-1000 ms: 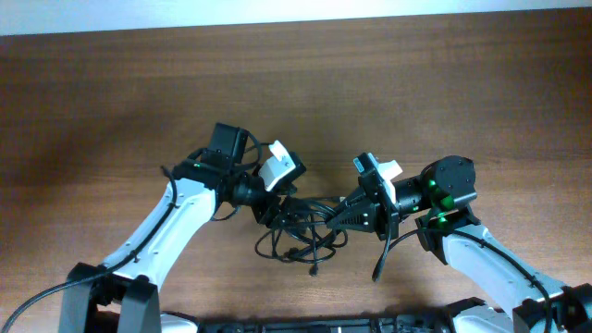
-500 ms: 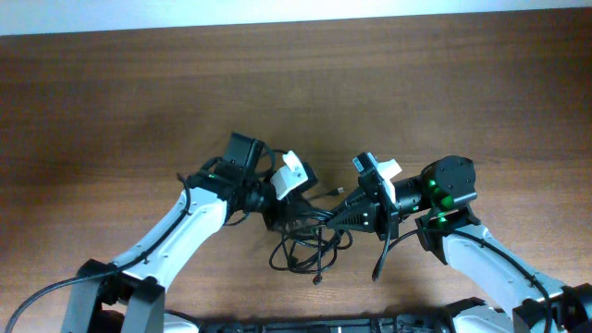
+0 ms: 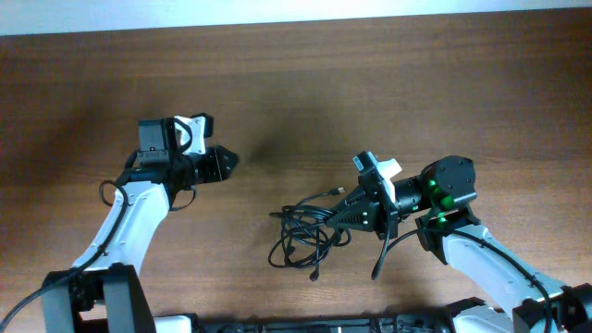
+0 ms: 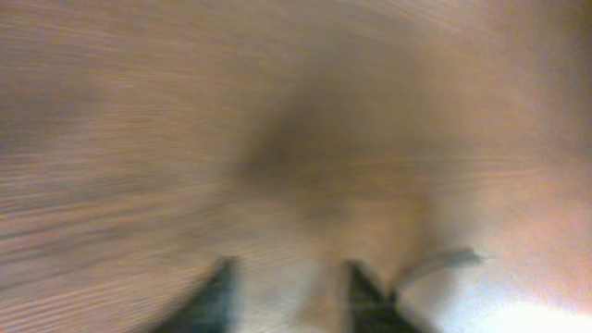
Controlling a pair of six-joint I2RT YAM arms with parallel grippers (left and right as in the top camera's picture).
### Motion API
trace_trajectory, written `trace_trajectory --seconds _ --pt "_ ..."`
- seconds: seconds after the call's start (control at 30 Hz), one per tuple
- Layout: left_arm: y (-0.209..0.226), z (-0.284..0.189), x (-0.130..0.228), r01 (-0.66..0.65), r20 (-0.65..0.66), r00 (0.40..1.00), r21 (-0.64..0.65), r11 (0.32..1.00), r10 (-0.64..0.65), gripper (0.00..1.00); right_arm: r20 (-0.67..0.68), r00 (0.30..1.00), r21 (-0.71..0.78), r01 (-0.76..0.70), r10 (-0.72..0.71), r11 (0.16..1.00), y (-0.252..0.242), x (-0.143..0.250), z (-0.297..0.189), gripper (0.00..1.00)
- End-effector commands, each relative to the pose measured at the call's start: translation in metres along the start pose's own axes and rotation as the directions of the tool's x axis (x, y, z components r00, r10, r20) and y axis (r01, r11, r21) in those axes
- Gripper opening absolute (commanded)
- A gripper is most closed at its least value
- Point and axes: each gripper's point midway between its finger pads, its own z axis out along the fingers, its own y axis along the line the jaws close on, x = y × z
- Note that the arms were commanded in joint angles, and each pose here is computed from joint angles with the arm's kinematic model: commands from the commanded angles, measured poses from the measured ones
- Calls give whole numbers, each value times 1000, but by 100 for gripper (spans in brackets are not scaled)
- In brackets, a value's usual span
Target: Untangle cables
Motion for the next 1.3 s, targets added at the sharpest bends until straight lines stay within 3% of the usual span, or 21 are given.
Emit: trace_trajectory --seconds 0.0,0.17,0.33,0.43,0.73,1.0,1.13,1.27 --pt "-48 -3 22 -233 -30 968 273 933 250 86 8 1000 9 16 -16 1000 0 -5 1 4" --pt "-69 4 51 -353 -84 912 339 872 402 88 10 999 12 35 -35 999 0 -7 1 5" --pt "-88 10 63 -386 -100 886 382 840 452 89 23 999 26 34 -34 999 -1 -19 1 5" --pt "-112 4 68 -438 -28 855 496 750 518 93 25 1000 23 12 -13 1000 1 -35 2 4" --pt "-113 4 65 -452 -7 851 499 739 526 99 -18 996 -55 82 -83 995 23 -72 15 4" --pt "-121 -1 66 -471 30 839 540 698 543 98 -33 992 -125 115 -120 985 40 -77 36 4" --pt "-138 -11 67 -490 103 827 614 618 553 94 -28 992 -119 115 -119 986 39 -78 36 5" --pt "-137 -12 77 -495 89 813 625 603 575 95 -27 992 -119 120 -124 986 39 -78 36 4"
